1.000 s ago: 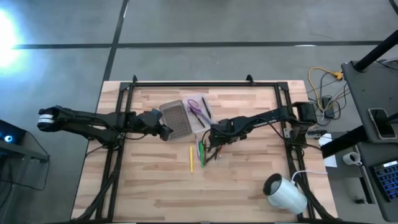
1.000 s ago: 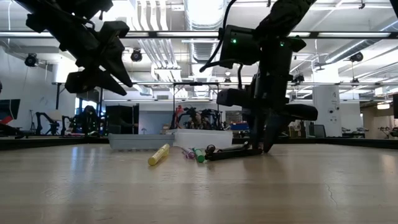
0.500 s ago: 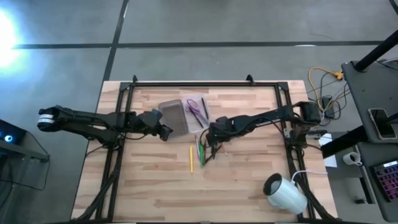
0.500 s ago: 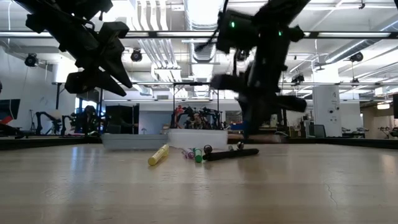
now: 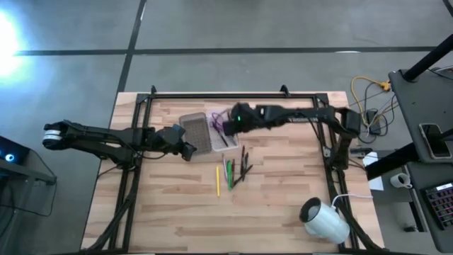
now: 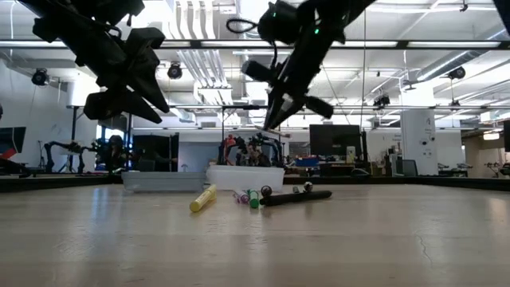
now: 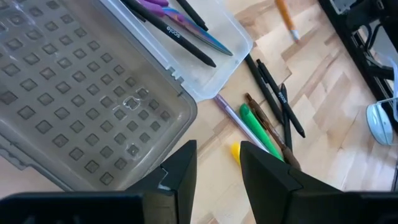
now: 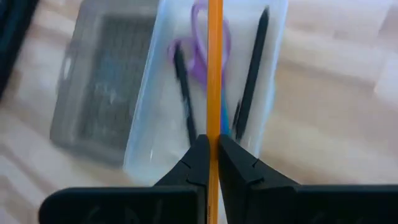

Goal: Pick & place school supplies into a supply box
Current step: Put the orange pencil into the supply box, then put the yellow pen into the supply box

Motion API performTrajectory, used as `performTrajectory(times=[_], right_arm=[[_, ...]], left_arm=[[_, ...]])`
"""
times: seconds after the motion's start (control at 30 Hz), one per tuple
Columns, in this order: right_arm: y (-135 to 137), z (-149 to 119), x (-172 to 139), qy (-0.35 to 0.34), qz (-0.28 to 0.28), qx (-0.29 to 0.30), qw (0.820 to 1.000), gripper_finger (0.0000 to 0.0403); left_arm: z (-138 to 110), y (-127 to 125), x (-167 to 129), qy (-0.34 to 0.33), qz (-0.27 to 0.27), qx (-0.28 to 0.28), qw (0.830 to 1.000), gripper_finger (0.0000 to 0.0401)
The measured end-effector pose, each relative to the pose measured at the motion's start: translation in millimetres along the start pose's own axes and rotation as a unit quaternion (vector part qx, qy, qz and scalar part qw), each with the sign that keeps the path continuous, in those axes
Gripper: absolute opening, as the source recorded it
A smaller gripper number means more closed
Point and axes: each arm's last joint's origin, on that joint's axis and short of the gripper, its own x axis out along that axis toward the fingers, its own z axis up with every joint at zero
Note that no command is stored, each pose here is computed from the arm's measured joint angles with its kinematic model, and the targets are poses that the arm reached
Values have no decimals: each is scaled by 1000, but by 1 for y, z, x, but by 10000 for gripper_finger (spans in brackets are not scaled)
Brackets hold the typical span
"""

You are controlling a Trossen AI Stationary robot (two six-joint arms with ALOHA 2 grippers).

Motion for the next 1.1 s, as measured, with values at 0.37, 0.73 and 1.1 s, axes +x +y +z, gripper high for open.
performTrajectory(times=[0.37, 0.73, 1.1], right_arm=[[-10, 29, 52, 61, 2, -17, 998, 16], [-1, 38, 66, 22, -23, -20, 999, 44], [4, 28, 57, 32, -36, -62, 997, 137]], left_arm=[[-1, -4, -2, -16, 4, -33, 999, 107], [0, -5, -2, -21, 4, -57, 998, 107], [-1, -6, -3, -28, 6, -54, 998, 107]])
